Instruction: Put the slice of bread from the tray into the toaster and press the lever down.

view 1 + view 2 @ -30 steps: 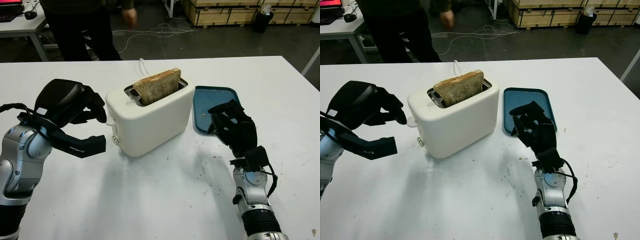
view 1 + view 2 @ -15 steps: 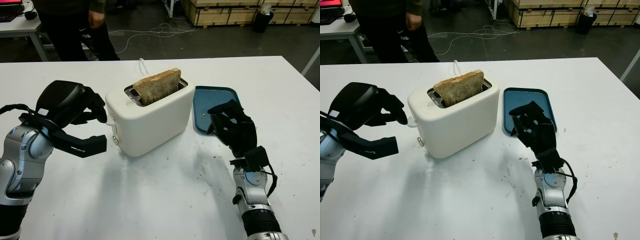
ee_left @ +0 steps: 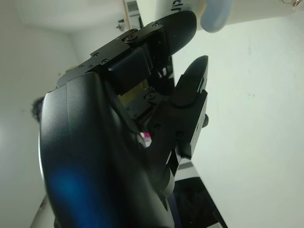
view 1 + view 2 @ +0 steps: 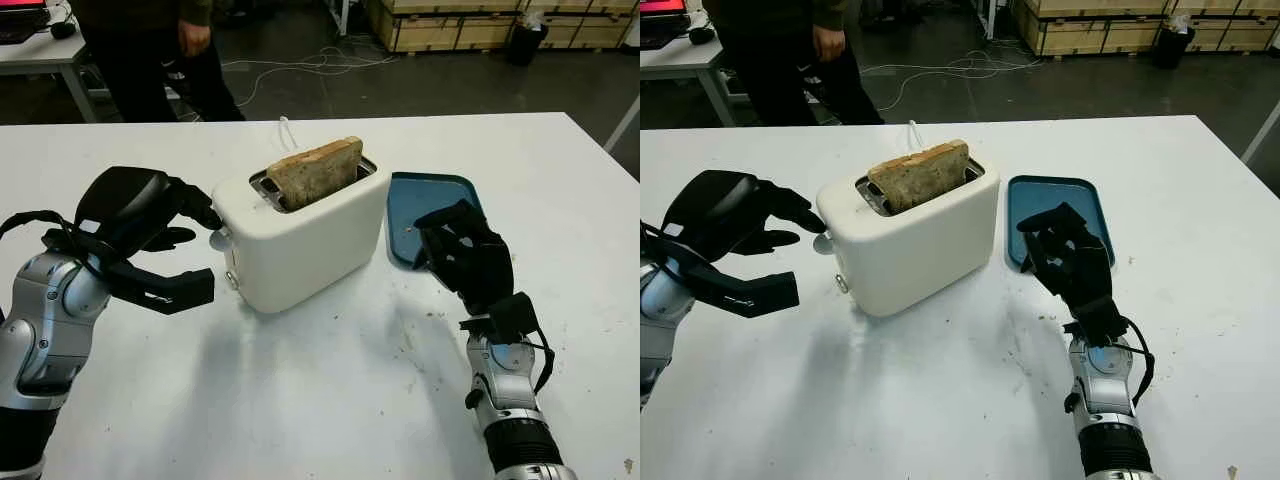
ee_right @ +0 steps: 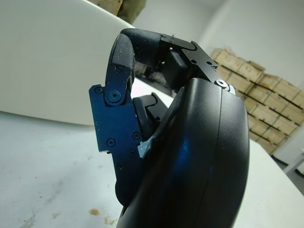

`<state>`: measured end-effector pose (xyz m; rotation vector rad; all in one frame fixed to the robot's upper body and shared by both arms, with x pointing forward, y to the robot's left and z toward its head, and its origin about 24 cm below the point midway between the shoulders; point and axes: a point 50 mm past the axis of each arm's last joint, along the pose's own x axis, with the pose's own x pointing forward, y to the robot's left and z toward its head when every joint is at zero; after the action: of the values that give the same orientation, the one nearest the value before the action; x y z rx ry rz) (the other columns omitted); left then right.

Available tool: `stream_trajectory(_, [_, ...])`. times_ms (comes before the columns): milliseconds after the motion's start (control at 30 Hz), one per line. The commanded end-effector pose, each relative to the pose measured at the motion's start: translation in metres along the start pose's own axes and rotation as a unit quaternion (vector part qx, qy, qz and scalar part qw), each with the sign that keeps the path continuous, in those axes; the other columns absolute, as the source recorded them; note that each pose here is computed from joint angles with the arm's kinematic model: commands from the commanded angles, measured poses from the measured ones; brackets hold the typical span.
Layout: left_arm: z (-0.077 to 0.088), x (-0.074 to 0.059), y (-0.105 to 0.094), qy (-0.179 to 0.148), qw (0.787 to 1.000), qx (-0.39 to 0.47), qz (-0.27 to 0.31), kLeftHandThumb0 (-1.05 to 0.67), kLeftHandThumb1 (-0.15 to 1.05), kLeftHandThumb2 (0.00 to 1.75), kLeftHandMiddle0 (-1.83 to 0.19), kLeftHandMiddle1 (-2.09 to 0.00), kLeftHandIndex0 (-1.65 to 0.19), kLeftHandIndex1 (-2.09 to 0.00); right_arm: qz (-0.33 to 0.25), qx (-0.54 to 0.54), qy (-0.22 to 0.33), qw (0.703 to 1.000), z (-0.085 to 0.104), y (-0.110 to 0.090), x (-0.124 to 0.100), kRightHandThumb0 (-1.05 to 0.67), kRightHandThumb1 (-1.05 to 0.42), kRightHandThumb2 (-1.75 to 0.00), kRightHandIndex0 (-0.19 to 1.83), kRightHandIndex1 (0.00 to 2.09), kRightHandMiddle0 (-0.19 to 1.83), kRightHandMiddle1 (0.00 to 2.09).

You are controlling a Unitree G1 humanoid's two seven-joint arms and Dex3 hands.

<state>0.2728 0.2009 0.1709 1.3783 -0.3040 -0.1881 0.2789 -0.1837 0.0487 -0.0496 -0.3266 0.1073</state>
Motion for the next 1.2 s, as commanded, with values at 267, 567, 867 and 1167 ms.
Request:
stream_trajectory(267, [0.003,0.003,-0.001,-0.006,1.000,-0.001,0.002,-0.05,0.81,0.00,-1.18,-1.50,-1.09,-0.04,-0.007,0.011,-0.005,1.000,0.001,-0.001,0.001,-0.46,-0.92,-0.36,0.85,1.75,0.56,1.75])
stream_trajectory(567, [0.008,0.001,0.002,-0.022,1.000,-0.007,0.013,-0.03,0.80,0.00,-1.20,-1.46,-1.11,-0.04,-0.008,0.009,-0.002,1.000,0.001,0.000,0.001,-0.46,-0.92,-0.36,0.85,1.75,0.57,1.75])
stream_trajectory(867, [0.011,0.000,0.004,-0.029,0.999,-0.006,0.015,-0.04,0.80,0.00,-1.21,-1.43,-1.13,-0.03,-0.009,0.015,0.001,1.000,0.000,0.000,0.000,-0.47,-0.92,-0.36,0.85,1.75,0.57,1.75])
stream_trajectory(1167, [0.013,-0.001,0.003,-0.038,0.999,-0.007,0.017,-0.05,0.79,0.00,-1.21,-1.44,-1.15,-0.03,-0.010,0.009,0.001,1.000,0.000,0.000,0.000,-0.47,-0.92,-0.36,0.85,1.75,0.57,1.75])
